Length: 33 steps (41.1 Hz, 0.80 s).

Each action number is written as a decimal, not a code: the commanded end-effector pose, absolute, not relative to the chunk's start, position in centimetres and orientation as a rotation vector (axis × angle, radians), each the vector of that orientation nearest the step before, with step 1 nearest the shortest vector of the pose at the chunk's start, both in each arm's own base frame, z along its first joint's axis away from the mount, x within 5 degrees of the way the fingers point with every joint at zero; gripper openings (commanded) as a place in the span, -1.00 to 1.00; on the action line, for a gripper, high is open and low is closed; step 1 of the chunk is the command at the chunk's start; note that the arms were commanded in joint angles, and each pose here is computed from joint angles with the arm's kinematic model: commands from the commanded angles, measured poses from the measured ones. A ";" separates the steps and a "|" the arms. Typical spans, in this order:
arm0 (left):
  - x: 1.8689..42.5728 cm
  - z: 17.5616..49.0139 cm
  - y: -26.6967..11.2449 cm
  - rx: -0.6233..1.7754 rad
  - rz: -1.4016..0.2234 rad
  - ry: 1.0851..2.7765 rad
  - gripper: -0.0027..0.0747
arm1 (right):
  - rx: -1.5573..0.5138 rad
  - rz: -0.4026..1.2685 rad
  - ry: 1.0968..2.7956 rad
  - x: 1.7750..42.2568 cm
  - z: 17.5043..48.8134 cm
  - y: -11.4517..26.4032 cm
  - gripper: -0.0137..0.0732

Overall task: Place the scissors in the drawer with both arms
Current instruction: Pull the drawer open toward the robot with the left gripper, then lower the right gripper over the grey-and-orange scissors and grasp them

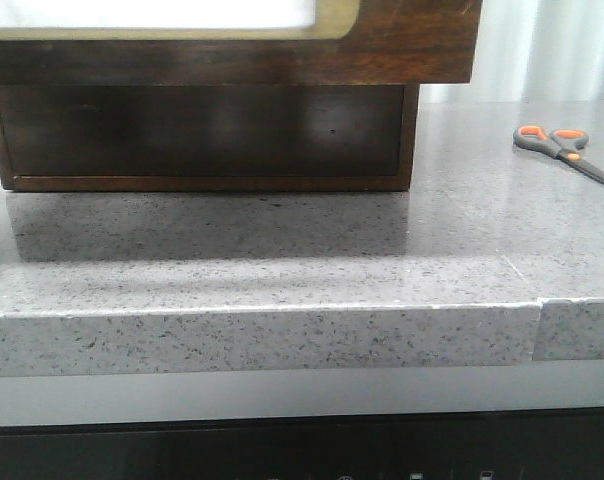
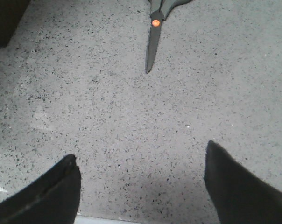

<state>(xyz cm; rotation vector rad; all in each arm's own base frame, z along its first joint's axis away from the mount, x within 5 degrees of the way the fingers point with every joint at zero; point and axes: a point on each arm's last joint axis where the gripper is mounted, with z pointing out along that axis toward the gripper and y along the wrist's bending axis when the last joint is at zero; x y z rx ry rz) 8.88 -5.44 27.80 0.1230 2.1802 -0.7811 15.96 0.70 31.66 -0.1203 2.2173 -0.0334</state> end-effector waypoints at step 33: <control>5.4 39.7 -2.4 0.399 -0.232 1.912 0.53 | -0.121 -0.054 2.120 16.3 33.3 0.5 0.63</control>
